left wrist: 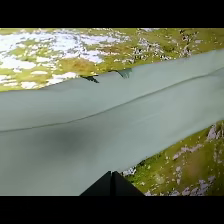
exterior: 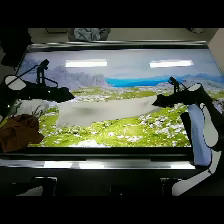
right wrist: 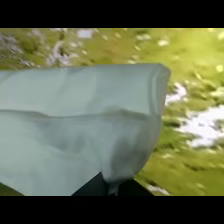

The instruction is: Fold the shirts.

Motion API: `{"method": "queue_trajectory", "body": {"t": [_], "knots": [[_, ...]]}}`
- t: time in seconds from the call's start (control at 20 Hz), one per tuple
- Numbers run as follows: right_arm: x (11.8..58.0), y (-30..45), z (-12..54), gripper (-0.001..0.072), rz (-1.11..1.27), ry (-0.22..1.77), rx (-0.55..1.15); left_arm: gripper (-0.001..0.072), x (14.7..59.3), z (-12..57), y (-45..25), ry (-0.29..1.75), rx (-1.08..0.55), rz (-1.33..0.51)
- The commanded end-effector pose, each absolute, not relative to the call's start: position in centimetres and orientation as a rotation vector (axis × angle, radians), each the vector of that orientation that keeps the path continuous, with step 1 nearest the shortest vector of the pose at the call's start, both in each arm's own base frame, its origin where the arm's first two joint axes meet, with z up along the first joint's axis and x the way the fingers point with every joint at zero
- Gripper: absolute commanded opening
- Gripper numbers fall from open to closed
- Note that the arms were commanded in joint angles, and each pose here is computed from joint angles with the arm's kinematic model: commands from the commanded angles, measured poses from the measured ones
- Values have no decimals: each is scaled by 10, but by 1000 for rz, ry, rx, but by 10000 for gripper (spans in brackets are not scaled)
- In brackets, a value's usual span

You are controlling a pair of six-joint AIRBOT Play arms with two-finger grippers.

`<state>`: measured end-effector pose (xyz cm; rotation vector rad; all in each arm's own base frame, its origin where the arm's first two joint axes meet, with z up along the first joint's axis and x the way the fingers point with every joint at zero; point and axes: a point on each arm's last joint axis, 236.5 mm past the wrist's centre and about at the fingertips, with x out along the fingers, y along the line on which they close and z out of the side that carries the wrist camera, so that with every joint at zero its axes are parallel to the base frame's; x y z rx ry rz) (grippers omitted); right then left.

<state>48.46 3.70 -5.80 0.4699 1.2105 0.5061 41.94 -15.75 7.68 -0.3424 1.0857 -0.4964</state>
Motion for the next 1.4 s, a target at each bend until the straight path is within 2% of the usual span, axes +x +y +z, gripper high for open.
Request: {"method": "queue_trajectory", "body": {"t": [0.0, 0.15, 0.35, 0.7, 0.8, 0.9, 1.0, 1.2, 1.35], "knots": [[473, 54, 17, 50, 620, 1100, 392, 44, 433, 57, -202, 1035, -329, -518], [447, 64, 92, 50, 658, 1005, 278, 44, 426, 18, -266, 1128, -464, -558], [405, 99, 157, 51, 707, 935, 138, 44, 414, -16, -349, 1230, -775, -625], [361, 148, 215, 52, 788, 823, 53, 44, 347, -64, -444, 1439, -966, -709], [362, 149, 214, 52, 776, 830, 68, 43, 347, -63, -455, 1401, -993, -754], [370, 148, 210, 52, 763, 831, 79, 39, 366, -54, -437, 1333, -941, -770], [381, 165, 197, 52, 783, 844, 85, 38, 393, -39, -387, 1259, -808, -715], [414, 250, 156, 53, 857, 819, 82, 39, 449, 36, -216, 1002, -581, -483], [428, 336, 102, 54, 885, 828, 143, 40, 456, 115, -97, 794, -579, -323]]}}
